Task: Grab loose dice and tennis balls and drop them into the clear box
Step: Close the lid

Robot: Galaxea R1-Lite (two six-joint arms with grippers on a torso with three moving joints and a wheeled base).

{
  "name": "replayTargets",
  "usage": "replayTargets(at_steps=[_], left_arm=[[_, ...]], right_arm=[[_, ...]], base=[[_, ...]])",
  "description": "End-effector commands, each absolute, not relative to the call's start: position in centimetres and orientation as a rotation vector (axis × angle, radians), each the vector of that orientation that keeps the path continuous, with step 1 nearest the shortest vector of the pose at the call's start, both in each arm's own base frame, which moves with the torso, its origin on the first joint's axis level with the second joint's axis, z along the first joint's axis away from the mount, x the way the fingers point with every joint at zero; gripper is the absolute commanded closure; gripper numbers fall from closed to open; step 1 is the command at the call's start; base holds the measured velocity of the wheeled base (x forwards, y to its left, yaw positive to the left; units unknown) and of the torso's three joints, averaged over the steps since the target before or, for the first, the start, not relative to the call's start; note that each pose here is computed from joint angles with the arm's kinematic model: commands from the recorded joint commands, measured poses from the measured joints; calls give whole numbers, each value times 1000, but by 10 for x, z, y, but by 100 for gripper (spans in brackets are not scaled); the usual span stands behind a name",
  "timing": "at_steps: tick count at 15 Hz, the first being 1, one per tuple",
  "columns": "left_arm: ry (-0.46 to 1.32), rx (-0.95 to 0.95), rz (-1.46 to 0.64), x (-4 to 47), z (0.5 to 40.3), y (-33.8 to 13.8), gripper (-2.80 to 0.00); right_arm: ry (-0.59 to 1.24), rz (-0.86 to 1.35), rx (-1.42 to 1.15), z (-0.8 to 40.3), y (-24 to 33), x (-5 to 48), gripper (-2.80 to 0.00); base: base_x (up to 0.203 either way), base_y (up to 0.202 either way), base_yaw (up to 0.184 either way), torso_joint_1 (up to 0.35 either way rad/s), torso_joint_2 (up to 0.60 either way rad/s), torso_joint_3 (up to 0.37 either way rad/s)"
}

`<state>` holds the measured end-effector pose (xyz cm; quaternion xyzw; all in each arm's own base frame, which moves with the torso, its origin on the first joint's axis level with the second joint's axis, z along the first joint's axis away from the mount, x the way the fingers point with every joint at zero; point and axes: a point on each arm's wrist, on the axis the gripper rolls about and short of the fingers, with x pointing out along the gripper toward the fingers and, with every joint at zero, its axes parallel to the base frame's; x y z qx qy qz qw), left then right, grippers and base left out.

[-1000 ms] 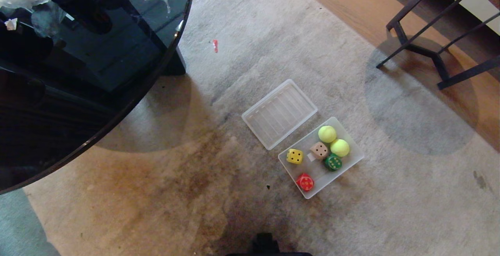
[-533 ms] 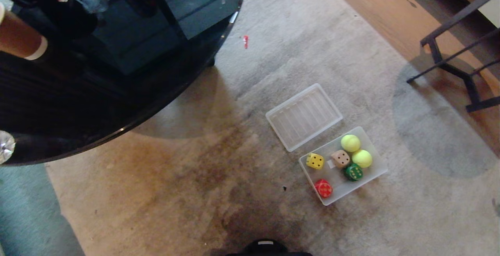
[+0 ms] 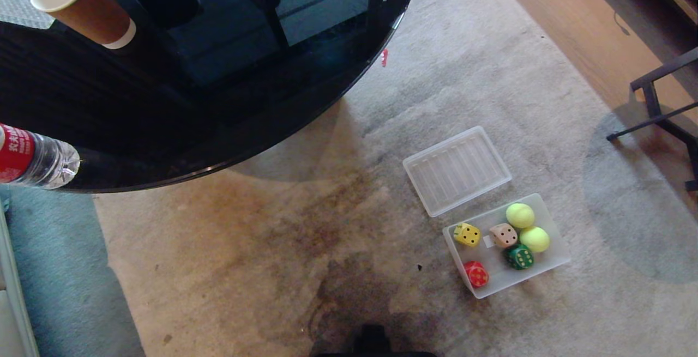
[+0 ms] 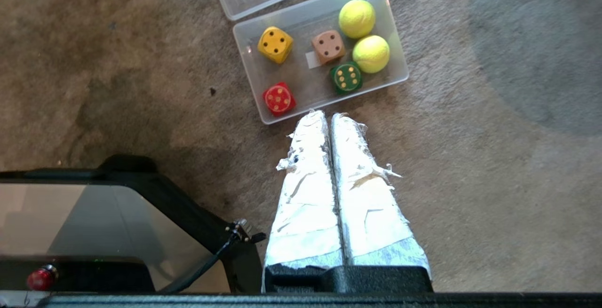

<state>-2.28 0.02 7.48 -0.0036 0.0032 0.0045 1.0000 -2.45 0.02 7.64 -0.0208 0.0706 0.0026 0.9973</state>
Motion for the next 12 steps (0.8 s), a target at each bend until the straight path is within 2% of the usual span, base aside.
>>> replayTargets(at_steps=[1,12], left_arm=[[6,-8,9,-23,75,0,0],[6,-6,9,-23,75,0,0]], right_arm=[[146,6,-42,76,0,-24,0],[146,6,-44,76,0,-24,0]], base=[[0,0,0,0,0,0],[0,0,0,0,0,0]])
